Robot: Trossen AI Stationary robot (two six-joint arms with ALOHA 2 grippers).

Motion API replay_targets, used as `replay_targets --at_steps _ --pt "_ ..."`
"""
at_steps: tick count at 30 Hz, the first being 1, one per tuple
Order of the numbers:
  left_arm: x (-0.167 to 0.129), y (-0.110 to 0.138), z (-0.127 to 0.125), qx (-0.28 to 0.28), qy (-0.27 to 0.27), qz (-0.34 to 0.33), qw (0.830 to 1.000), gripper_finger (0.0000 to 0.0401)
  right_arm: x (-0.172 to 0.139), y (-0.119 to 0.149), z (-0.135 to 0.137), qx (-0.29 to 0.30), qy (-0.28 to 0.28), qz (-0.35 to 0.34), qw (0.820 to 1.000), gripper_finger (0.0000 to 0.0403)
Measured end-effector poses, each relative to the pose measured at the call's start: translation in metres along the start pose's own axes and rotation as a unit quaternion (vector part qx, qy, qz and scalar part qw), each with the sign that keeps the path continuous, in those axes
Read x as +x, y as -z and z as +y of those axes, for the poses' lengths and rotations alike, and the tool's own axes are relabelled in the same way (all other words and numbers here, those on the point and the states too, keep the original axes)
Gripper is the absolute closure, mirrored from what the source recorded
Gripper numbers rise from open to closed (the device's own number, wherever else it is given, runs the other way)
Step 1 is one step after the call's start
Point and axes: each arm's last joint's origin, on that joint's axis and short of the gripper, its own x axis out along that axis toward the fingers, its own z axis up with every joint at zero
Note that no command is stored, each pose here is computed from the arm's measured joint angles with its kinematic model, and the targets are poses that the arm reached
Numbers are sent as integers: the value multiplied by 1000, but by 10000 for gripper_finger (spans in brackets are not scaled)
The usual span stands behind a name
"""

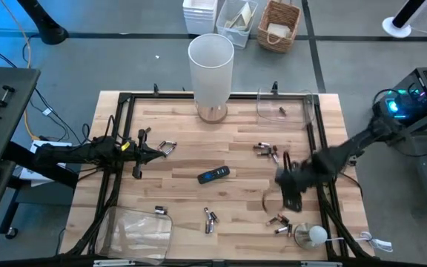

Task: Sort batteries
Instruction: Put the black battery into the top transparent bin

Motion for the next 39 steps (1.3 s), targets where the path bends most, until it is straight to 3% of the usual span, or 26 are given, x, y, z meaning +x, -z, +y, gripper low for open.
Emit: replay_targets --at_steps 5,8,14,26,29,32,36,39 --pt "0 0 0 0 0 0 1000 400 41 4 40 -167 -12 0 986 222" --pt "0 0 0 0 0 0 1000 400 68 4 55 -215 -21 16 976 222" --pt "0 0 0 0 0 0 1000 400 109 0 58 -238 28 42 970 222" --pt "0 0 0 0 0 0 1000 400 157 -4 64 -266 42 56 962 227" --pt "0 0 0 0 0 0 1000 400 165 -3 62 -265 59 66 960 270" --pt "0 0 0 0 0 0 1000 400 166 -3 59 -251 69 75 963 360" --pt "0 0 0 0 0 0 1000 400 152 -10 52 -232 51 81 968 369" --pt "0 0 0 0 0 0 1000 400 124 -17 33 -219 66 98 969 369"
